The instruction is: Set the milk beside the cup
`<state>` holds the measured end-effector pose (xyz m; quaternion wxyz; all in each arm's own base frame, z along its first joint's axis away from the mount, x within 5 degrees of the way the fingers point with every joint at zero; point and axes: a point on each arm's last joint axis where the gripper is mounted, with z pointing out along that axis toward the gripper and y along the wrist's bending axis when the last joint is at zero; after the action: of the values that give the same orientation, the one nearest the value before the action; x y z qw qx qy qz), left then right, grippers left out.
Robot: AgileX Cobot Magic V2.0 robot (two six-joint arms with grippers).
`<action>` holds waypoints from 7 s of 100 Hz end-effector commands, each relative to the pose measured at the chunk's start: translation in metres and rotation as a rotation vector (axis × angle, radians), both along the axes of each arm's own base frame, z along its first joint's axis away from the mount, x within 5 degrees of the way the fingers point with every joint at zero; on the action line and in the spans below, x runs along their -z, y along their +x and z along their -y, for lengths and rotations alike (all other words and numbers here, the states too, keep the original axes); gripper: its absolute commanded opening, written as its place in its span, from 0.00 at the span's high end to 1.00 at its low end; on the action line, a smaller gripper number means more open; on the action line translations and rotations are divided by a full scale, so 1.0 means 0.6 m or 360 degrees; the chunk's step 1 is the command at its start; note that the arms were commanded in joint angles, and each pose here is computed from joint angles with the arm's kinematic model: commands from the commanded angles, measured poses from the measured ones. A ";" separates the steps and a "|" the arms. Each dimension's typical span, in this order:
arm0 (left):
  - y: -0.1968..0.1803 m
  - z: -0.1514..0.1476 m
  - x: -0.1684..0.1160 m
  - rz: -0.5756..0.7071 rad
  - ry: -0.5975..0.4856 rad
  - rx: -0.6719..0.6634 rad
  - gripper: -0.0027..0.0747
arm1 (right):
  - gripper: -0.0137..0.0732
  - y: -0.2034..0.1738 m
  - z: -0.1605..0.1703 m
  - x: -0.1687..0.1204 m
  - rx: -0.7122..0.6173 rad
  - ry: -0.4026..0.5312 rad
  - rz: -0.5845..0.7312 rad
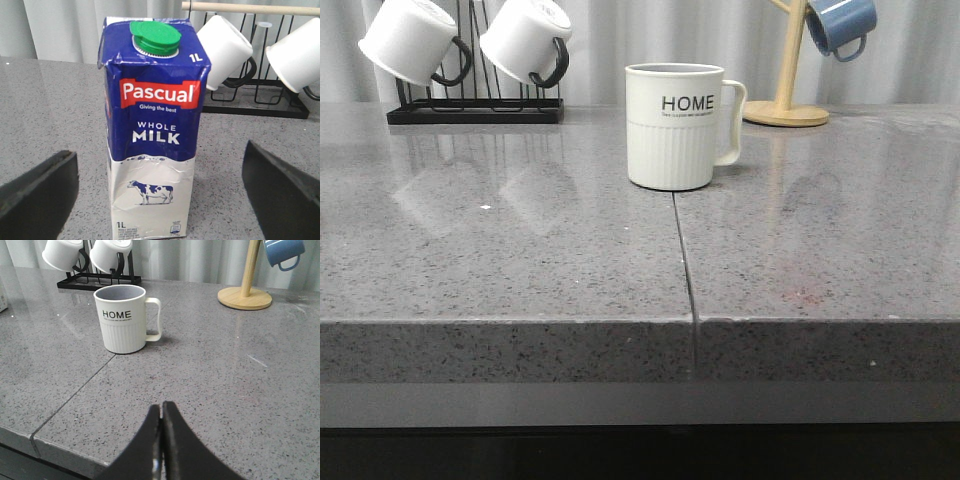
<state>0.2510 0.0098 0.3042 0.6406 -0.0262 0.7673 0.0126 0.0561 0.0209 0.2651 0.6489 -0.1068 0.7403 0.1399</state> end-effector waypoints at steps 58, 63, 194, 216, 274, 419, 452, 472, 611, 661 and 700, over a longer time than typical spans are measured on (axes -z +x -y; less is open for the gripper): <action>0.084 -0.024 -0.036 0.0169 0.0001 -0.0083 0.14 | 0.92 0.000 0.000 -0.026 0.0003 0.0036 0.0149; 0.090 -0.026 -0.034 0.0162 0.0007 -0.0087 0.14 | 0.92 0.000 0.000 -0.026 0.0003 0.0036 0.0149; 0.101 0.045 -0.081 0.0300 -0.0008 0.0134 0.56 | 0.92 0.000 0.000 -0.026 0.0003 0.0036 0.0149; 0.090 0.158 -0.080 0.0364 -0.0045 0.0467 0.56 | 0.92 0.000 0.000 -0.026 0.0003 0.0036 0.0149; 0.085 0.351 -0.015 0.0404 -0.0106 0.0939 0.56 | 0.92 0.000 0.000 -0.026 0.0003 0.0036 0.0149; -0.068 0.144 -0.027 0.0198 -0.0055 0.0604 0.90 | 0.92 0.000 0.000 -0.026 0.0003 0.0036 0.0149; -0.145 0.055 -0.039 0.0238 0.0077 0.0312 0.99 | 0.92 0.000 0.000 -0.026 0.0003 0.0036 0.0149; -0.203 0.035 -0.025 0.0234 0.0116 0.0234 0.99 | 0.92 0.000 0.000 -0.026 0.0003 0.0036 0.0149; -0.326 0.020 0.180 0.0323 0.0162 0.0160 0.99 | 0.92 0.000 0.000 -0.026 0.0003 0.0036 0.0148; -0.326 0.020 0.180 0.0326 0.0162 0.0160 0.99 | 0.92 0.000 0.000 -0.026 0.0003 0.0036 0.0148; -0.326 0.020 0.180 0.0326 0.0162 0.0160 0.99 | 0.92 0.000 0.000 -0.026 0.0003 0.0038 0.0153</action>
<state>0.0558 -0.0023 0.2023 0.6909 0.0466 0.7212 0.0167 0.0560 0.0209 0.2649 0.6480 -0.1069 0.7410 0.1398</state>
